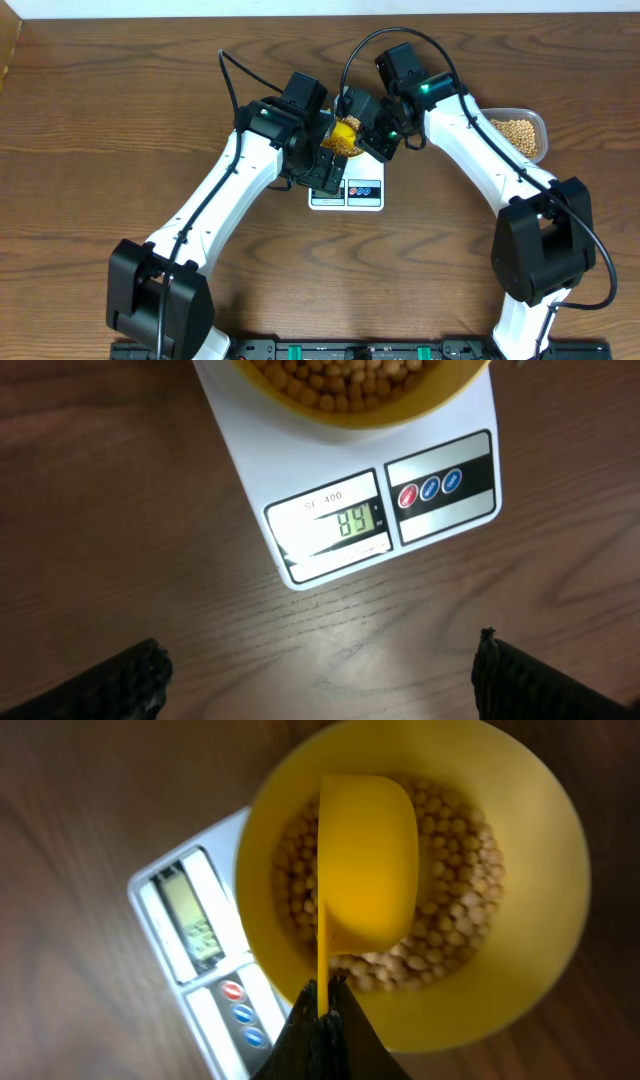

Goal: Scoop item into bowl and weigh 50g on scale
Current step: 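Raise the scoop up out of the bowl, right gripper, then move the scoop right to the tub and lower it in, then drag the scoop through the soybeans and lift it out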

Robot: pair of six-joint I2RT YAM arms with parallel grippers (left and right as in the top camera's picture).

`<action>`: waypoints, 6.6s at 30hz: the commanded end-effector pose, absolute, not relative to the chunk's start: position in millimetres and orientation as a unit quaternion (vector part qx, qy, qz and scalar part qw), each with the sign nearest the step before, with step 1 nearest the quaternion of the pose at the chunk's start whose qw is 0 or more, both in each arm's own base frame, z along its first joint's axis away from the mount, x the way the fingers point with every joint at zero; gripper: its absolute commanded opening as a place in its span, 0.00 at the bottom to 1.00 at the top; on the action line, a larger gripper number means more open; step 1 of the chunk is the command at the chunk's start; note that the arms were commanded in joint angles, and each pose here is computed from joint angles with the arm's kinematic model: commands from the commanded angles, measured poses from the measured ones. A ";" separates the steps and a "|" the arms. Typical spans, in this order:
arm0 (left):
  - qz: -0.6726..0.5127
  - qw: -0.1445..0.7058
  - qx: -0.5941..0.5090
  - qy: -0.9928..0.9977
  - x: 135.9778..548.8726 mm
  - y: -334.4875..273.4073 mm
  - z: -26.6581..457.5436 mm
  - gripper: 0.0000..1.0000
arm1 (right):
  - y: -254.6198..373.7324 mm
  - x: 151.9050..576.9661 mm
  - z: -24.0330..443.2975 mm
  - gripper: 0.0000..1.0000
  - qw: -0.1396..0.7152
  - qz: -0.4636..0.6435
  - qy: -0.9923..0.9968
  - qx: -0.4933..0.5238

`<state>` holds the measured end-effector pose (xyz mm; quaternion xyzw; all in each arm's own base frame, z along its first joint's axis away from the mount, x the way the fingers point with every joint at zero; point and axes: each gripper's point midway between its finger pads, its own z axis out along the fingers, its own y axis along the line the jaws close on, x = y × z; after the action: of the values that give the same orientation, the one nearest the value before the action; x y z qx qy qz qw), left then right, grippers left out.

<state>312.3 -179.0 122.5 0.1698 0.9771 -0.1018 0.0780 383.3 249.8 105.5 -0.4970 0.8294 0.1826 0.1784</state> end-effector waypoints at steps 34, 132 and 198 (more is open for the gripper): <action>-0.100 0.076 0.165 0.978 313.9 -177.8 119.3 0.98 | 251.6 403.3 146.8 0.01 0.207 0.361 0.838 -0.352; -0.100 0.076 0.165 0.978 313.9 -177.9 119.4 0.98 | -15.5 444.6 174.1 0.01 0.200 0.441 0.869 0.101; -0.100 0.076 0.165 0.978 313.9 -177.9 119.4 0.98 | -70.4 406.3 146.5 0.01 0.071 -0.098 0.992 0.045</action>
<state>313.9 -179.7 122.7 0.1700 0.9767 -0.1026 0.0815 394.0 -69.8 133.3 0.0455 0.9943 -0.0881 0.0402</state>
